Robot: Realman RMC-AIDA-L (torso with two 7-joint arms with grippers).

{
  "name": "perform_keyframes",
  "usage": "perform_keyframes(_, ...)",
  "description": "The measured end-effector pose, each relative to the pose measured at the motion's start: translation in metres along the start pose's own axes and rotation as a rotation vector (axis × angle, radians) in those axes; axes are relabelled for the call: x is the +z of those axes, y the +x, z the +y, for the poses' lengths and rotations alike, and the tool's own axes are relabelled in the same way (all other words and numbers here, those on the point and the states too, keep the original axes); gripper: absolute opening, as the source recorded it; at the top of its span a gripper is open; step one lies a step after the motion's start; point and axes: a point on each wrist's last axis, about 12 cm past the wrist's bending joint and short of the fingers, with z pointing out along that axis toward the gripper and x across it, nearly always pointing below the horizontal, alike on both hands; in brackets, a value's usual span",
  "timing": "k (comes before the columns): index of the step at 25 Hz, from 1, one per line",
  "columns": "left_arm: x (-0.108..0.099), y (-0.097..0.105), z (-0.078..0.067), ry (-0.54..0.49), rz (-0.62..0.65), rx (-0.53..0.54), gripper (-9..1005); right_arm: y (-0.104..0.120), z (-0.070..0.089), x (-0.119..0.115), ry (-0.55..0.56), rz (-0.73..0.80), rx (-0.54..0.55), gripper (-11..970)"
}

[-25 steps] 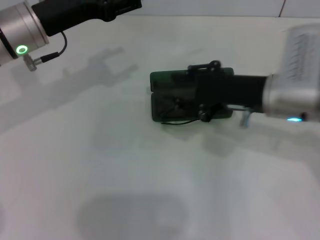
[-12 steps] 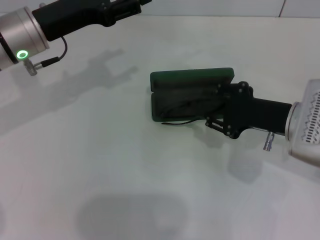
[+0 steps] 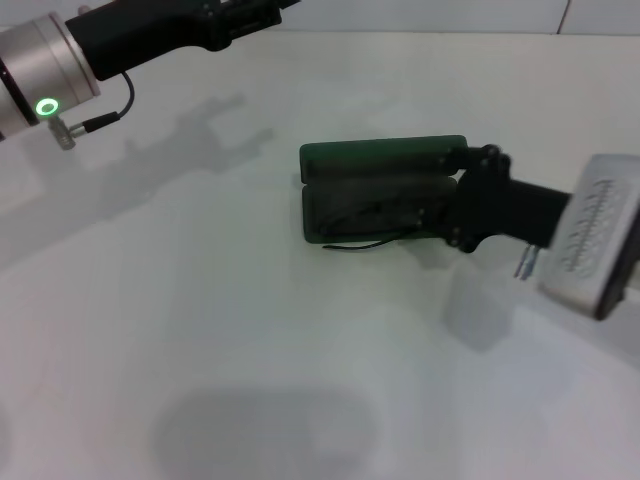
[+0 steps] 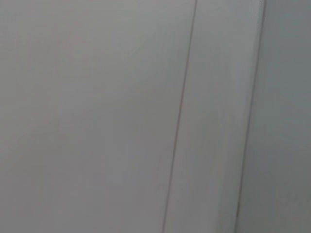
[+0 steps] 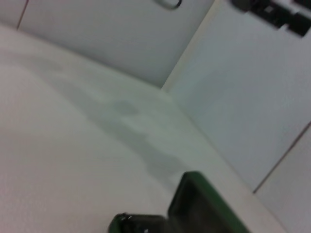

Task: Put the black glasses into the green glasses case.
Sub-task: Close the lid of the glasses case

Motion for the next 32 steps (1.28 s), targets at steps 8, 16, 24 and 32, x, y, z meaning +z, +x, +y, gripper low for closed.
perform_keyframes(8,0.007,-0.001,0.003,-0.019,0.014,0.009,825,-0.006,0.007,0.021,-0.013,0.081,-0.089,426)
perform_keyframes(16,0.013,-0.005,0.003,-0.012,0.021,0.024,825,-0.005,0.007,0.025,-0.016,0.098,-0.101,426)
perform_keyframes(24,0.014,-0.007,0.004,-0.011,0.021,0.03,826,-0.007,0.012,0.035,-0.035,0.135,-0.11,426)
perform_keyframes(32,0.012,-0.005,0.004,-0.014,0.021,0.026,825,-0.008,0.016,0.037,-0.05,0.134,-0.113,426)
